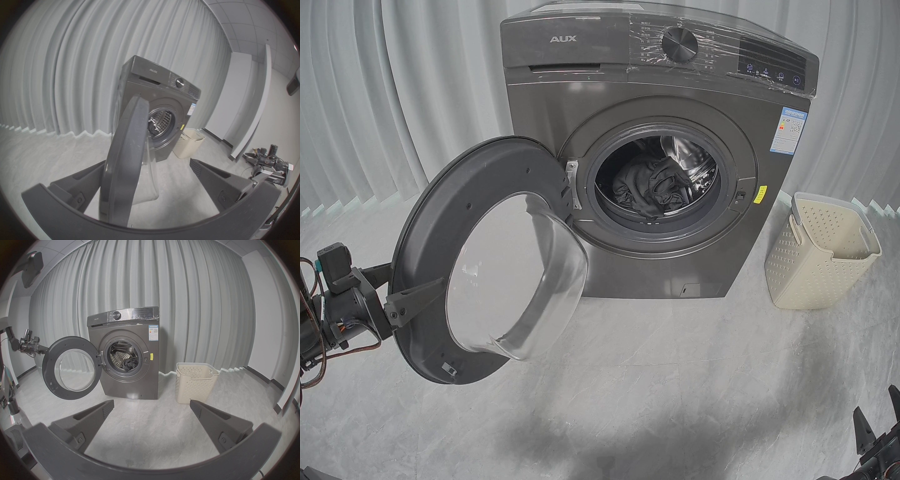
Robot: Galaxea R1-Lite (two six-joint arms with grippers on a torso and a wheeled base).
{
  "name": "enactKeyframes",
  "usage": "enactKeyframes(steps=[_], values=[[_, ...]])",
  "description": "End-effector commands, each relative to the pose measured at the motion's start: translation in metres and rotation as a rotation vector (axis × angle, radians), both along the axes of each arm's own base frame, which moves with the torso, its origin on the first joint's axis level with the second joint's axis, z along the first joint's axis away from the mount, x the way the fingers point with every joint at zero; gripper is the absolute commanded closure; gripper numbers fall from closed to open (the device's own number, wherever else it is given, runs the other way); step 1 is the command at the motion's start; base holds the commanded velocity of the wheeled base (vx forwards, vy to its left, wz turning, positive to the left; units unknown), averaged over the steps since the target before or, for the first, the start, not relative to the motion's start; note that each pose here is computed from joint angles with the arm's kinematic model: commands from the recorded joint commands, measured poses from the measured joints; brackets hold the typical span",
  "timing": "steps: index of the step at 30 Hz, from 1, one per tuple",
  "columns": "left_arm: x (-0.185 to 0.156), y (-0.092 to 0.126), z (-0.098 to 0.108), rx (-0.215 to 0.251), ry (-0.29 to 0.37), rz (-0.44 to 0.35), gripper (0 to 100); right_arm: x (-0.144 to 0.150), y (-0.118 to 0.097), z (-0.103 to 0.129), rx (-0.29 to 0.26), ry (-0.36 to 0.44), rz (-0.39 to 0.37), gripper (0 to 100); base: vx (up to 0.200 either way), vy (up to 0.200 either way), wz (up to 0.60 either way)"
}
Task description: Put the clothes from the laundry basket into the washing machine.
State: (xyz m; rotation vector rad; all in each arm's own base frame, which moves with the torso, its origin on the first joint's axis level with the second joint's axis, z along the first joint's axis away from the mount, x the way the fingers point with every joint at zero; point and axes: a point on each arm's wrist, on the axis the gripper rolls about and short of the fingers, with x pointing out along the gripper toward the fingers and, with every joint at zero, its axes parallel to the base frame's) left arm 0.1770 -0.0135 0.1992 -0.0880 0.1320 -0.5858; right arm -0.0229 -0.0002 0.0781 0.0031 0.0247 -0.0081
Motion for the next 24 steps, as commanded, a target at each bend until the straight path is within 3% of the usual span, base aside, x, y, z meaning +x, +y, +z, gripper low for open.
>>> enactKeyframes(steps=[1,4,8,13,18,24], values=[[-0.006,-0.016,0.003,-0.008,-0.013,-0.097,0,0.0,0.0,-0.003,0.0,-0.005,0.002,0,0.0,0.0,0.0],[-0.008,-0.028,0.002,-0.015,-0.001,-0.165,0,0.0,0.0,-0.003,0.0,-0.005,0.0,0,0.0,0.0,0.0],[-0.012,-0.046,0.001,-0.074,0.054,-0.264,0,0.0,0.0,-0.003,0.001,-0.005,-0.001,0,0.0,0.0,0.0],[-0.016,-0.057,0.002,-0.088,0.072,-0.32,0,0.0,0.0,-0.003,0.001,-0.005,-0.001,0,0.0,0.0,0.0],[-0.018,-0.053,0.0,-0.077,0.064,-0.245,0,0.0,0.0,-0.003,0.003,-0.005,-0.001,0,0.0,0.0,0.0],[-0.023,-0.047,0.006,-0.069,0.023,-0.048,0,0.0,0.0,-0.002,0.0,-0.006,0.0,0,0.0,0.0,0.0]])
